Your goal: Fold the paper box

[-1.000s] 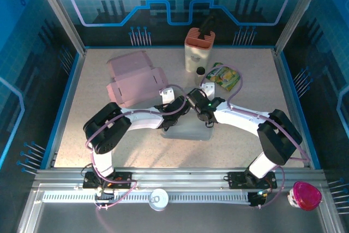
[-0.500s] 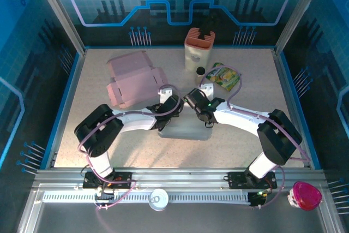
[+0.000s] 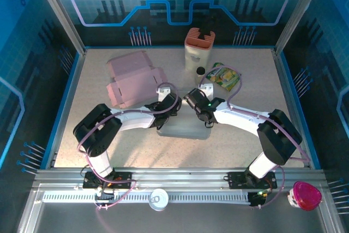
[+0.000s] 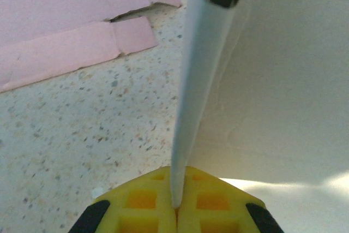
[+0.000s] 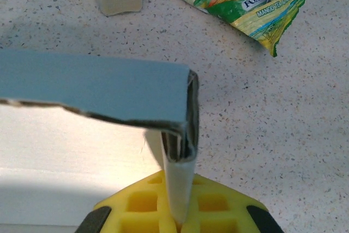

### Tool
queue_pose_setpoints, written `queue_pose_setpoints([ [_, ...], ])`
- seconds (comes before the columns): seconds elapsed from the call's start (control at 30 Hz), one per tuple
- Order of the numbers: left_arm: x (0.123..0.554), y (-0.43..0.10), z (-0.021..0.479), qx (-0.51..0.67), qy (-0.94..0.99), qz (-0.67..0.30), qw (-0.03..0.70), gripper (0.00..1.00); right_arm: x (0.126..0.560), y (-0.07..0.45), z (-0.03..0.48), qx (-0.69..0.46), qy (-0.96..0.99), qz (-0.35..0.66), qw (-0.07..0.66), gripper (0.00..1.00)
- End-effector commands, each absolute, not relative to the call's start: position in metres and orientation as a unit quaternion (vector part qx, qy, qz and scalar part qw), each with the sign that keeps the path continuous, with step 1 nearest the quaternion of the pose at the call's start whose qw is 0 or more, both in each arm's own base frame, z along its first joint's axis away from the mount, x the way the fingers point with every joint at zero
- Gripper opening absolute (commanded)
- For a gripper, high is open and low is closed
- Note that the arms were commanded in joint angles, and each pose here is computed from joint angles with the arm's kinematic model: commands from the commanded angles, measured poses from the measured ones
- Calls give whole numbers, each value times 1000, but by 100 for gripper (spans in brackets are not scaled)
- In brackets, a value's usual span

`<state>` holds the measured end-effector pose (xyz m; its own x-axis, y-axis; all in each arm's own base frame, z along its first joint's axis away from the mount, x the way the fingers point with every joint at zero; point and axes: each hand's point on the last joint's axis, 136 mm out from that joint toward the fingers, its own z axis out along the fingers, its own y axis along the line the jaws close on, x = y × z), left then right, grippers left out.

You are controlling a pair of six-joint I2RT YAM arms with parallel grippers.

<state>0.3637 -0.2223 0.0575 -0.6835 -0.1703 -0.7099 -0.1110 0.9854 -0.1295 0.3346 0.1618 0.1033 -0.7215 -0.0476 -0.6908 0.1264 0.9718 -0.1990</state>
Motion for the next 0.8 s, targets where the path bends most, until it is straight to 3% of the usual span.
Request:
queue_pose_setpoints([
  [0.0, 360, -207, 59, -131, 909, 19, 396, 0, 330, 166, 102, 8, 922, -116, 369, 0],
  [0.2, 352, -205, 55, -197, 898, 90, 384, 0, 329, 169, 102, 7, 923, -113, 368, 0],
  [0.47, 355, -226, 70, -173, 893, 16, 414, 0, 328, 167, 102, 6, 921, -109, 374, 0],
  [0.5, 356, -229, 75, -163, 893, 1, 420, 4, 328, 166, 103, 7, 920, -107, 376, 0],
  [0.63, 352, -237, 104, -130, 886, -57, 441, 42, 328, 164, 102, 8, 921, -107, 375, 0],
  [0.77, 348, -245, 122, -87, 887, -105, 442, 61, 328, 162, 101, 8, 921, -109, 373, 0],
])
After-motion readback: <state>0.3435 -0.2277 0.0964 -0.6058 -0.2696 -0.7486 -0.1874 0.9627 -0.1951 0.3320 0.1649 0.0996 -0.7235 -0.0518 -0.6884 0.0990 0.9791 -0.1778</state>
